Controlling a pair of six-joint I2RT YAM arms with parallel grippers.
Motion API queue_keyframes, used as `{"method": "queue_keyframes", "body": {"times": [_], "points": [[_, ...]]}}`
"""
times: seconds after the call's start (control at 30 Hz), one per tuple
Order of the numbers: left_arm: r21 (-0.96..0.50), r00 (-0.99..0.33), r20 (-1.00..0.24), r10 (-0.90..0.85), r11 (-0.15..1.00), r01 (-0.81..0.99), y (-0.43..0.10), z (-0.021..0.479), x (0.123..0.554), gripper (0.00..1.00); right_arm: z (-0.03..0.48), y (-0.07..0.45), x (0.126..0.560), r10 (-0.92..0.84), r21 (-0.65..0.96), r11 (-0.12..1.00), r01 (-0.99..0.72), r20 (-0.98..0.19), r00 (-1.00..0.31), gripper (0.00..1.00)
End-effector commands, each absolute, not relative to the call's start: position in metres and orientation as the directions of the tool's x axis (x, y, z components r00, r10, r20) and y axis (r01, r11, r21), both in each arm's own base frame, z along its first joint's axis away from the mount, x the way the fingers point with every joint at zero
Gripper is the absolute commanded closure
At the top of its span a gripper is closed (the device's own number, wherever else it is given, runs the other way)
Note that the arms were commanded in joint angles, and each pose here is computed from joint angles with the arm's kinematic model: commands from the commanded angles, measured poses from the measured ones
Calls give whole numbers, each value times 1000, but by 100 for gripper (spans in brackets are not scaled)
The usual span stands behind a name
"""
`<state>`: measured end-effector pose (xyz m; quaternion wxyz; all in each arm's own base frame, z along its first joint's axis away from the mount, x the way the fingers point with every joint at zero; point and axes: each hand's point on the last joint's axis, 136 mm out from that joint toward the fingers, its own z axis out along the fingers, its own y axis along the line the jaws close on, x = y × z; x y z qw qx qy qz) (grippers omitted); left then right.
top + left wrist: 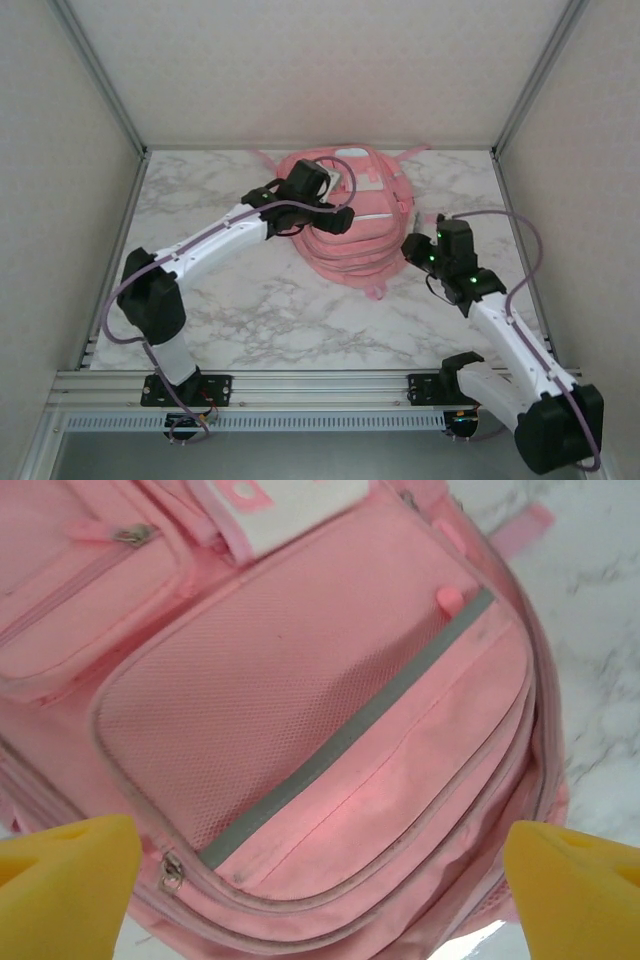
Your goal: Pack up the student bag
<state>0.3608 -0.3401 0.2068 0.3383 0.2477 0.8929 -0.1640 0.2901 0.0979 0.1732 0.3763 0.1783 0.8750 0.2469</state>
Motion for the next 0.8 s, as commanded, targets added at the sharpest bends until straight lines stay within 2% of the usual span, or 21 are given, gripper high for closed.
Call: {"method": "queue_keyframes", "body": {"times": [0.0, 0.23, 0.37, 0.43, 0.57, 0.67, 0.77], "points": [[10, -583, -613, 533, 743, 669, -348, 188, 352, 11, 164, 70, 276, 549, 545, 808, 223, -561, -620, 80], [93, -515, -507, 691, 638, 764, -373, 150, 335, 15, 166, 56, 265, 574, 557, 795, 238, -566, -591, 80], [158, -476, -430, 767, 583, 797, -380, 129, 332, 20, 165, 61, 266, 581, 585, 781, 219, -551, -599, 81], [186, -471, -415, 779, 579, 794, -381, 123, 335, 26, 165, 62, 267, 585, 595, 775, 214, -545, -601, 81], [226, -468, -429, 772, 594, 772, -381, 123, 344, 50, 165, 65, 268, 586, 607, 768, 203, -539, -605, 81], [243, -465, -442, 767, 601, 761, -382, 125, 350, 62, 166, 68, 269, 582, 615, 766, 188, -537, -611, 82], [247, -466, -453, 760, 610, 753, -385, 129, 354, 85, 166, 74, 269, 581, 634, 755, 170, -525, -622, 82]]}}
